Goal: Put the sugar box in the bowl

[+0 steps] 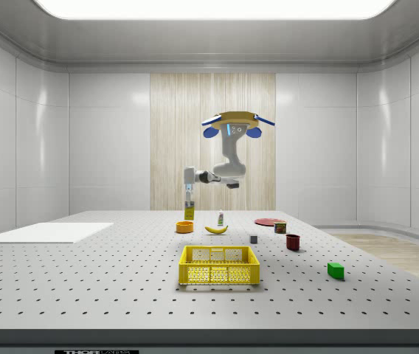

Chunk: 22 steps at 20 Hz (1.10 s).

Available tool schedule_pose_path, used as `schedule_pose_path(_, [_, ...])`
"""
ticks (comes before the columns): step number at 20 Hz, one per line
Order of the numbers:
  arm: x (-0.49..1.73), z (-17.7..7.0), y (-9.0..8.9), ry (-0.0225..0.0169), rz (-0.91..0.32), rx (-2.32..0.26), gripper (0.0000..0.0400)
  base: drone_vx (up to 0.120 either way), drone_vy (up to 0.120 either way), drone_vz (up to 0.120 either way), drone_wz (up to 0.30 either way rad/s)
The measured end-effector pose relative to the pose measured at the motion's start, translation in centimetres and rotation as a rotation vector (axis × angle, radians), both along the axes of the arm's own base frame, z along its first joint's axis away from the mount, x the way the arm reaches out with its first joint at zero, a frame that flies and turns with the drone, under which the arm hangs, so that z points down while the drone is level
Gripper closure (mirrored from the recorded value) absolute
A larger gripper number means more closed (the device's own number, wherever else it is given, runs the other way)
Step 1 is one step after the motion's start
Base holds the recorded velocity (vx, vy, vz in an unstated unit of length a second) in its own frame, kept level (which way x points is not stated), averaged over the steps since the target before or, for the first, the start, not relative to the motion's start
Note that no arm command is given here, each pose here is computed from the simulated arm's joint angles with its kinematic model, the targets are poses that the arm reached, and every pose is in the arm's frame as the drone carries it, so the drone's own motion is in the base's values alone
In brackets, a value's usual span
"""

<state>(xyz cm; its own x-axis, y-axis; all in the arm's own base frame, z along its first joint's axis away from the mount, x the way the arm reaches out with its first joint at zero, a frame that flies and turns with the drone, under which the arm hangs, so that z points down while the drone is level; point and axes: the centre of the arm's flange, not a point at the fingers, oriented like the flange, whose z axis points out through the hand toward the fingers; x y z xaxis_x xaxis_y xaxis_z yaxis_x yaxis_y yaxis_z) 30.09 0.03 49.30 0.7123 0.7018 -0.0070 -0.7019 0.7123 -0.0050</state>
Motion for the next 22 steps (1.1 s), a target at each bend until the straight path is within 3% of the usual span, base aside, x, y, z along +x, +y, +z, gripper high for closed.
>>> schedule_pose_path(10, [0.00, 0.00, 0.00, 0.0001, 0.000, 0.000, 0.0232, 0.120, -0.120, 0.000, 0.000])
schedule_pose_path(22, [0.00, 0.00, 0.00, 0.0002, 0.000, 0.000, 0.0232, 0.000, -0.120, 0.000, 0.000])
